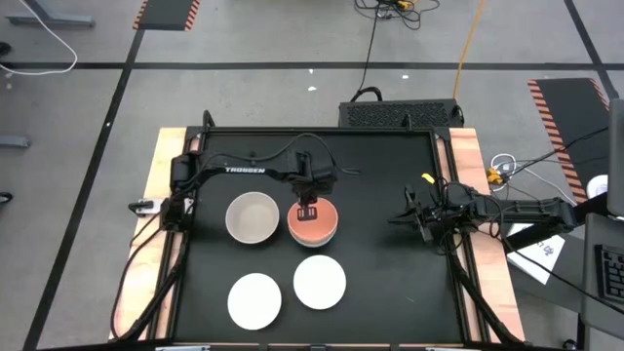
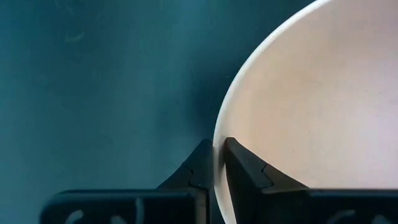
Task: Nest bowls inside each other
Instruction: Stack the orange bowl on top of the brown bowl
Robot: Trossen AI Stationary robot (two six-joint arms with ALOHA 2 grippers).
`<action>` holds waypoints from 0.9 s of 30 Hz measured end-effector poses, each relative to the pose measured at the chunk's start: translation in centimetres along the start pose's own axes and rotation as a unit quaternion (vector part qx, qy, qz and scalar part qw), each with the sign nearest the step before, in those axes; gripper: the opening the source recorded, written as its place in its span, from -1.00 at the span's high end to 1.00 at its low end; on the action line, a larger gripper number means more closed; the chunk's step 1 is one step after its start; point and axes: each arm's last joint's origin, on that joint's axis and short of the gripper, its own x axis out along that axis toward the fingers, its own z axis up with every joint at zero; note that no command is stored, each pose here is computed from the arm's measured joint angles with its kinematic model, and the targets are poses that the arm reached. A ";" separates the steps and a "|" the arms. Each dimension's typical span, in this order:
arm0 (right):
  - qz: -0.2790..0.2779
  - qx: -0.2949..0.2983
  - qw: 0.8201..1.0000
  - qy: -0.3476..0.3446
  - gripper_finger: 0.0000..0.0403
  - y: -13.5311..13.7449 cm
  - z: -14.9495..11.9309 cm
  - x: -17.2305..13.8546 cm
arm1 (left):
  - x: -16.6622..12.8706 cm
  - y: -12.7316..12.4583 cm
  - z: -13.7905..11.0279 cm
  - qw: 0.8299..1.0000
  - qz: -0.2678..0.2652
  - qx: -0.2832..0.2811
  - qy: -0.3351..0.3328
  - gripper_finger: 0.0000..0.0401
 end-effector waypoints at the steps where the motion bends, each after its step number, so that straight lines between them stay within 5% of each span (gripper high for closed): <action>1: 0.000 0.000 1.000 0.000 1.00 0.0 0.0 0.0 | 0.0 0.0 0.0 1.000 0.000 0.000 0.001 0.82; 27: 0.000 0.000 1.000 0.000 1.00 0.0 0.0 0.0 | -0.3 -5.8 0.2 0.993 0.112 0.044 -0.005 0.92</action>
